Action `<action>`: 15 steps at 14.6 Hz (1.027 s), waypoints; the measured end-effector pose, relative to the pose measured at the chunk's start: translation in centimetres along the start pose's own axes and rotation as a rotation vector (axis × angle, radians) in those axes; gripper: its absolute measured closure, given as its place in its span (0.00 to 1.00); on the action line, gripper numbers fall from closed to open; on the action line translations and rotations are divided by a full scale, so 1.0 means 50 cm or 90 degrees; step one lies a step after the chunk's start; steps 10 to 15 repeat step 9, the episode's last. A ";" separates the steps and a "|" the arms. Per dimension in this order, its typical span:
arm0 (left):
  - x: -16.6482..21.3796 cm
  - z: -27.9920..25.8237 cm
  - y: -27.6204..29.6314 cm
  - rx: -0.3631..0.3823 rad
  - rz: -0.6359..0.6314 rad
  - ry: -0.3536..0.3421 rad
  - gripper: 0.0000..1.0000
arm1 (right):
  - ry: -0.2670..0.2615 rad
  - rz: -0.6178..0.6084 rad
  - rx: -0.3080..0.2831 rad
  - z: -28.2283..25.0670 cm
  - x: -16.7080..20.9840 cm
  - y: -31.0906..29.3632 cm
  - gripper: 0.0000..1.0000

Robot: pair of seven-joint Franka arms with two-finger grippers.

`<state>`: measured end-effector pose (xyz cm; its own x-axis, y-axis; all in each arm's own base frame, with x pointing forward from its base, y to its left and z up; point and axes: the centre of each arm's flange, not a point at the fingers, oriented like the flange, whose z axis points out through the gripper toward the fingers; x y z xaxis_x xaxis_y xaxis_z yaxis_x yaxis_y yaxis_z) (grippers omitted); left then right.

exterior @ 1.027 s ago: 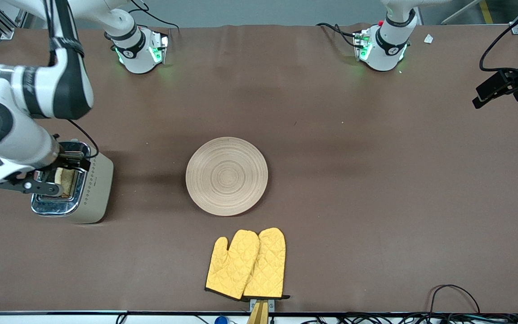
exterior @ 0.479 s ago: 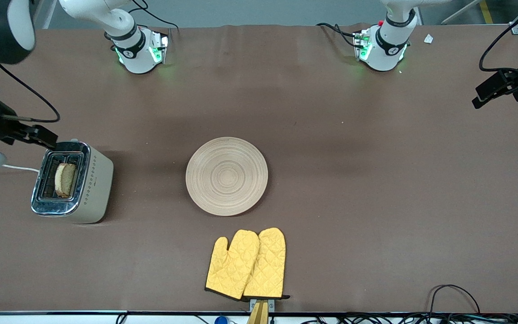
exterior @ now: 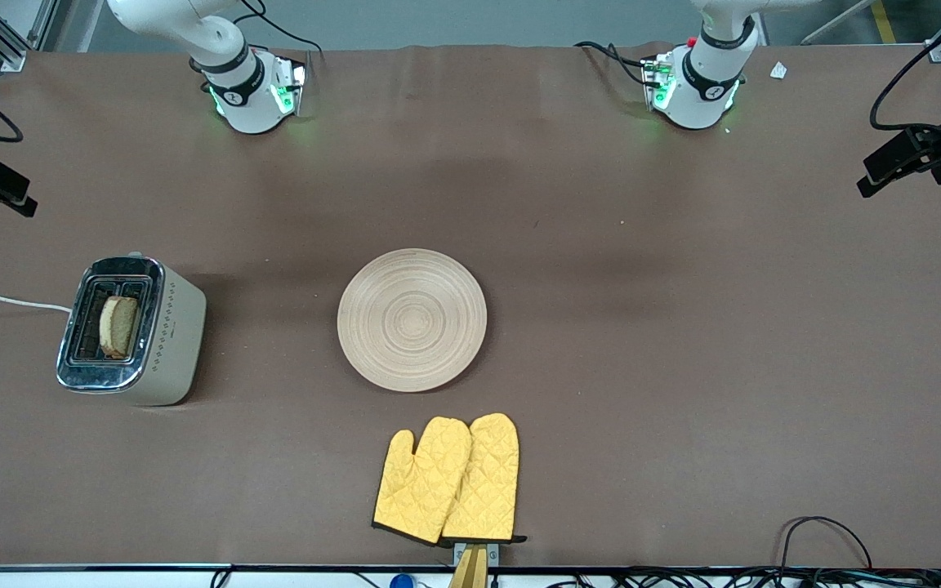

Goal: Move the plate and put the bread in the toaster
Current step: 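Open the right gripper and raise it away from the toaster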

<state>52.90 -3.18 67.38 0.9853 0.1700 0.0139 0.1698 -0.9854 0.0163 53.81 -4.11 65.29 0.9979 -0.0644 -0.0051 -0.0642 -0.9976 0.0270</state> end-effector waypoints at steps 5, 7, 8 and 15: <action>0.002 0.004 0.000 0.000 0.000 -0.003 0.00 | -0.010 0.007 0.006 0.060 -0.036 0.028 0.00; 0.004 0.008 0.002 0.001 0.001 -0.005 0.00 | 0.003 0.000 0.013 0.042 -0.045 0.009 0.00; 0.005 0.009 0.003 0.001 0.001 -0.006 0.00 | 0.008 -0.001 0.029 0.036 -0.048 0.004 0.00; 0.005 0.010 0.003 0.001 0.002 -0.006 0.00 | 0.009 0.002 0.043 0.034 -0.049 0.004 0.00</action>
